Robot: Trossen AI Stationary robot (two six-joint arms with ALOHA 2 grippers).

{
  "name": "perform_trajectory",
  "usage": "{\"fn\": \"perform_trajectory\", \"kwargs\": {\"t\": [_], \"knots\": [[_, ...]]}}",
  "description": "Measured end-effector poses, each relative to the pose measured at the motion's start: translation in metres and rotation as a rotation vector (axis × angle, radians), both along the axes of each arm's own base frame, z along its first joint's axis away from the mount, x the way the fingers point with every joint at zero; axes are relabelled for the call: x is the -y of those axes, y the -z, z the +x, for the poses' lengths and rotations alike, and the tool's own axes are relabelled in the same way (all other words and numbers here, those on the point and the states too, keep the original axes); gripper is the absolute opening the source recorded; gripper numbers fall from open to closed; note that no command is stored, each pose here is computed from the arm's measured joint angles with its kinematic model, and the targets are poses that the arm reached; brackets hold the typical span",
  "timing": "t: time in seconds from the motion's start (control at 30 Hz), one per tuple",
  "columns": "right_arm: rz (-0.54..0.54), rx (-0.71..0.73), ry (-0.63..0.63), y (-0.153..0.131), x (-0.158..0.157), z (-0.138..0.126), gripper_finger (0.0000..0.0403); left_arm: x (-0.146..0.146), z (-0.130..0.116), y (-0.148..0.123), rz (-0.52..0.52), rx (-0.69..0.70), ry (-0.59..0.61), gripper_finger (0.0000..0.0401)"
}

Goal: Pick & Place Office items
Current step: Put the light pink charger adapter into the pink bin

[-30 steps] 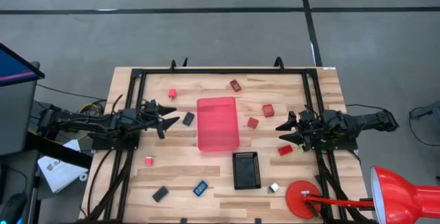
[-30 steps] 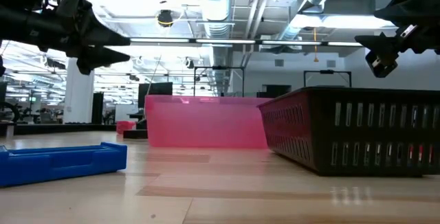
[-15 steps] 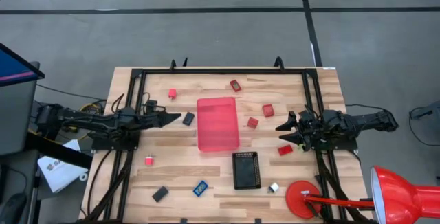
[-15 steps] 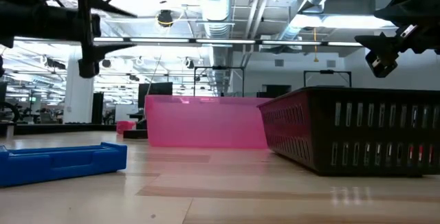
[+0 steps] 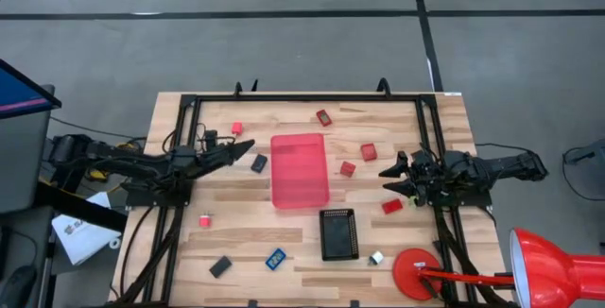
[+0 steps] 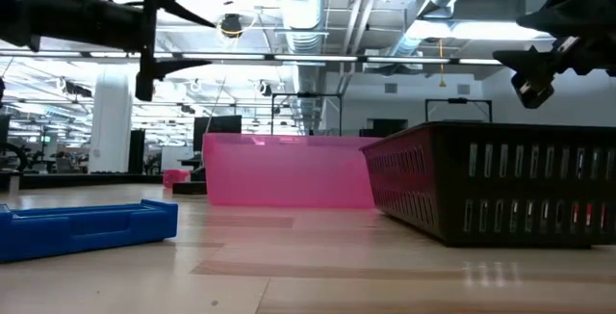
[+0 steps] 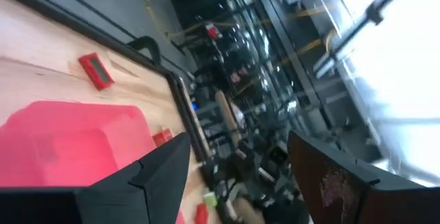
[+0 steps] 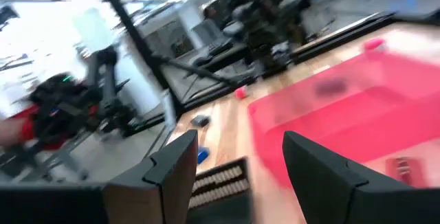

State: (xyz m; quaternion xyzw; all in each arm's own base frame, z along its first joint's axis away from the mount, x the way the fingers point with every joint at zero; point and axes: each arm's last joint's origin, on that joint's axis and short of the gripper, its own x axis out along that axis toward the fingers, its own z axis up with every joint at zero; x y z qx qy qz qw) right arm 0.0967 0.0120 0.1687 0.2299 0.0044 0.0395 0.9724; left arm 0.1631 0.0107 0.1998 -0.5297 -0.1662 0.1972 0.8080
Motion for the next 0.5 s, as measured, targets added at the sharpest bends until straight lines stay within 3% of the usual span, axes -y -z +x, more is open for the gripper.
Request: {"fn": "perform_trajectory", "kwargs": {"t": [0.07,0.2,0.33,0.5], "knots": [[0.010,0.055,0.051,-0.005,0.002,0.000,0.0207,0.000,0.004,-0.001,-0.042,0.035,-0.003,0.0241],[0.079,0.300,0.181,-0.029,0.007,-0.005,0.0207,0.000,0.012,-0.007,-0.060,0.112,0.001,0.0241],[0.238,0.527,0.295,-0.048,0.014,-0.014,0.0207,0.001,0.020,-0.011,-0.044,0.124,0.000,0.0241],[0.453,0.700,0.509,-0.059,0.023,-0.025,0.0207,0.001,0.030,-0.019,0.004,0.104,-0.008,0.0241]]}}
